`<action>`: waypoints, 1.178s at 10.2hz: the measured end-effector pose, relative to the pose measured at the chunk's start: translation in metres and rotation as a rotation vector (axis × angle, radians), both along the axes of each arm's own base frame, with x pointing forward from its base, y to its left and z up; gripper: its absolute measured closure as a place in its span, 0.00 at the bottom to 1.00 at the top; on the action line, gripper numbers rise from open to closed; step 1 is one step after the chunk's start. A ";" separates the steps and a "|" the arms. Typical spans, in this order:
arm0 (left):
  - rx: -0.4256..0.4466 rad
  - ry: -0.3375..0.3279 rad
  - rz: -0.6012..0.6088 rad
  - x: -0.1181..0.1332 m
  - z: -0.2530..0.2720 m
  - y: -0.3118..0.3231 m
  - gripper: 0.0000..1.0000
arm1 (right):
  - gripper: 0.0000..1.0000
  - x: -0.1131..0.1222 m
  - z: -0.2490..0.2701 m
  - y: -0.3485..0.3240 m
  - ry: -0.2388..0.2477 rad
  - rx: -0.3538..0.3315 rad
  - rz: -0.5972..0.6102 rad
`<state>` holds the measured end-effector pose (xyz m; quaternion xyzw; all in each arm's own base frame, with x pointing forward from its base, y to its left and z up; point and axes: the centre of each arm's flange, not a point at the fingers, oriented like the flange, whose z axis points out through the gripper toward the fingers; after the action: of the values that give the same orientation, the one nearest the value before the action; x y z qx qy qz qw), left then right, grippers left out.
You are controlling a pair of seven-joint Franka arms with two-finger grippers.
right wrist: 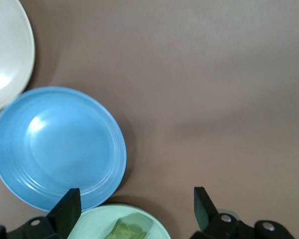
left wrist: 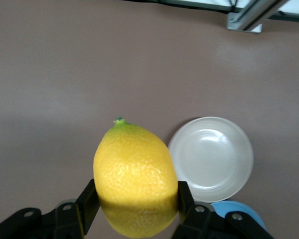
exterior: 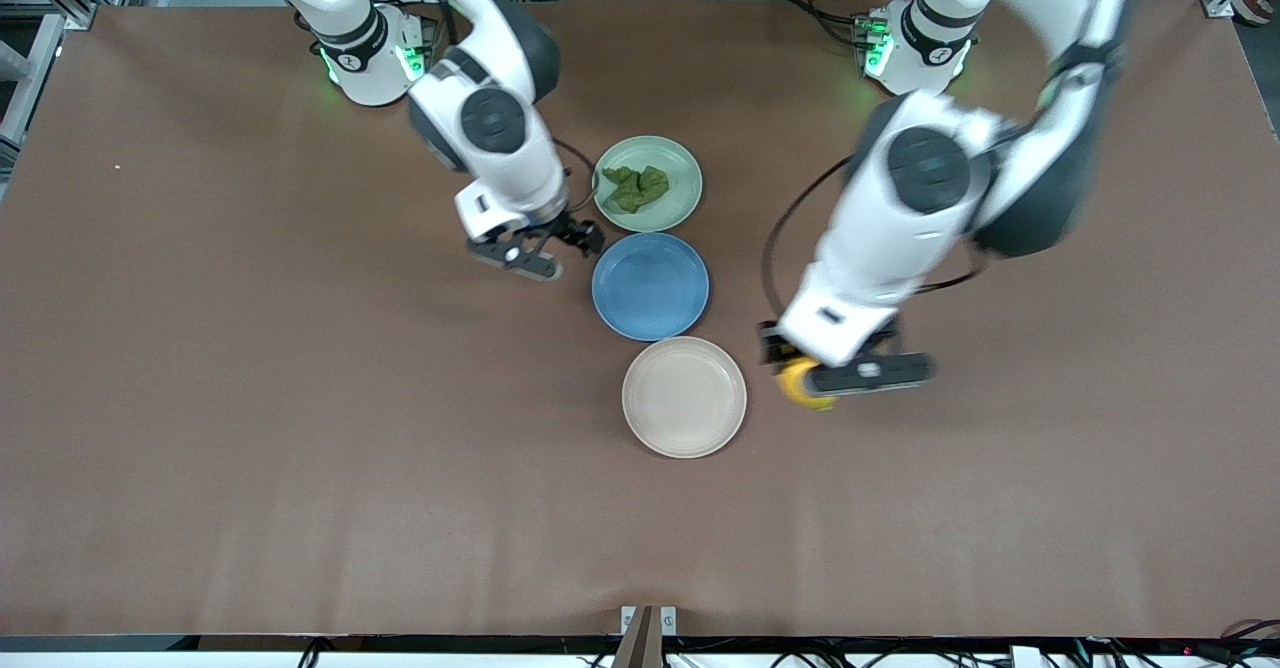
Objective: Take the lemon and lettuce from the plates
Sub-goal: 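Carry the lemon off the plate while the right gripper reaches the lettuce, then lower the lemon onto the table while the right gripper grasps lettuce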
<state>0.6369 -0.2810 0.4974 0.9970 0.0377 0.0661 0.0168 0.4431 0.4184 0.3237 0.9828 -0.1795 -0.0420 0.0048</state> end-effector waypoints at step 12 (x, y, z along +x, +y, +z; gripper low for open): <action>0.010 0.317 0.024 0.050 -0.161 0.209 0.33 | 0.00 -0.098 -0.073 0.074 -0.045 0.026 -0.091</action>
<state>0.6867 -0.0717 0.3364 0.9944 0.0515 -0.0917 0.0047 0.3453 0.4920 0.2505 0.9743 -0.2235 -0.0223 -0.0140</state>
